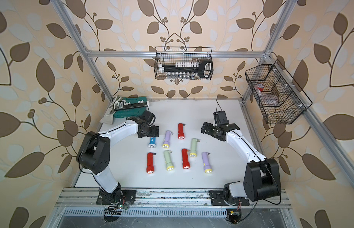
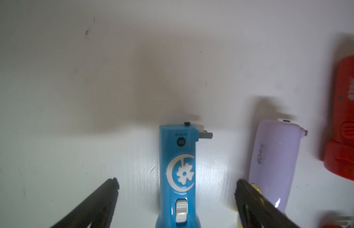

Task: Close the plug at the bottom of the flashlight
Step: Pick up the flashlight from the center of the board.

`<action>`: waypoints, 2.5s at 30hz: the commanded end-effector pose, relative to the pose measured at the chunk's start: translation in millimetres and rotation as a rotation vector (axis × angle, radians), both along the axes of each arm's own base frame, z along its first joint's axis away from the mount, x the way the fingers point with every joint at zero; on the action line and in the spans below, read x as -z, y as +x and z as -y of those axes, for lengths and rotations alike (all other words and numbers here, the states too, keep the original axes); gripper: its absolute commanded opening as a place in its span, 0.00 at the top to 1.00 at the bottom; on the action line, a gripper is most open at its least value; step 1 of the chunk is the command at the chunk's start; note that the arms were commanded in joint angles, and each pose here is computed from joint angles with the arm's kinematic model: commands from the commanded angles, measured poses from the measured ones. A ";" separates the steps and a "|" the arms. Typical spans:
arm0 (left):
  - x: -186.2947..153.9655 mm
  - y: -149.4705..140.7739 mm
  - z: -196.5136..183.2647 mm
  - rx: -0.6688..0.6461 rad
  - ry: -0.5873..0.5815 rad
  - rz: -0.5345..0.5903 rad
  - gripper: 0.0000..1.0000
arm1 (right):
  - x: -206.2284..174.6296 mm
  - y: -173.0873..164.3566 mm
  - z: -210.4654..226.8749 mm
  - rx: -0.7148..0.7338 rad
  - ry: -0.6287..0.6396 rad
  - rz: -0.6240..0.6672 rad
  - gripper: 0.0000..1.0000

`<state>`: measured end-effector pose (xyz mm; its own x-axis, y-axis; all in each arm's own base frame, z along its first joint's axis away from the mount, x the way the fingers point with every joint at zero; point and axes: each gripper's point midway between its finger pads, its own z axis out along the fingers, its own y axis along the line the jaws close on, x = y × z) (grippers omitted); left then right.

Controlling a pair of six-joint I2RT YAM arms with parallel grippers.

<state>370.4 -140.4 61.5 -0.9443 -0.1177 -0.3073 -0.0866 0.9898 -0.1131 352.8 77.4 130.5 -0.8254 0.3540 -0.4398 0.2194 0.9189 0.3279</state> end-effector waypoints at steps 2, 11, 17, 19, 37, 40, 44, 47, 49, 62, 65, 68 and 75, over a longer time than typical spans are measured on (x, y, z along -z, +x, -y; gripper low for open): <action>8.4 -1.6 6.8 -0.016 0.009 -0.059 0.12 | -1.1 3.9 -11.7 -0.031 -0.003 -0.017 0.02; 25.0 1.0 4.1 0.000 0.063 -0.083 0.29 | 7.8 9.4 -18.4 -0.038 0.001 -0.047 0.02; 31.7 1.9 4.8 0.012 0.083 -0.097 0.41 | 12.6 7.4 -18.0 -0.031 0.004 -0.061 0.02; 35.4 0.2 4.6 0.014 0.093 -0.106 0.45 | 13.4 6.7 -17.8 -0.032 0.001 -0.064 0.02; 27.0 9.3 5.2 0.034 0.122 -0.083 0.79 | 2.5 6.0 -22.9 -0.068 0.019 -0.038 0.02; 6.1 17.9 10.4 0.060 0.105 -0.043 0.85 | -5.2 10.9 -29.5 -0.113 0.036 -0.013 0.02; -29.3 31.6 28.6 0.126 0.026 0.031 0.97 | -15.7 21.7 -38.4 -0.169 0.050 0.027 0.02; -59.8 40.9 43.9 0.167 -0.046 0.094 1.00 | -26.3 32.5 -47.0 -0.214 0.071 0.078 0.02; -82.3 45.6 54.3 0.197 -0.102 0.149 1.00 | -38.7 38.5 -61.7 -0.276 0.133 0.123 0.02; -183.9 30.5 105.3 0.560 -0.358 0.474 1.00 | -120.2 51.9 -92.8 -0.496 0.140 0.416 0.01; -202.8 22.9 114.3 0.621 -0.428 0.586 1.00 | -131.3 47.8 -98.6 -0.541 0.158 0.446 0.02; -214.5 17.0 119.9 0.669 -0.477 0.719 1.00 | -147.1 36.8 -114.0 -0.626 0.239 0.488 0.02; -196.3 -10.2 129.5 0.764 -0.617 0.871 1.00 | -162.8 0.3 -147.9 -0.824 0.355 0.558 0.02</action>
<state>370.2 -252.6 209.7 -0.5523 0.0971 -0.8280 0.6667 0.6477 -0.3688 376.8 206.6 279.4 -0.6330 -0.0019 -0.7742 -0.5823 0.6601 0.4745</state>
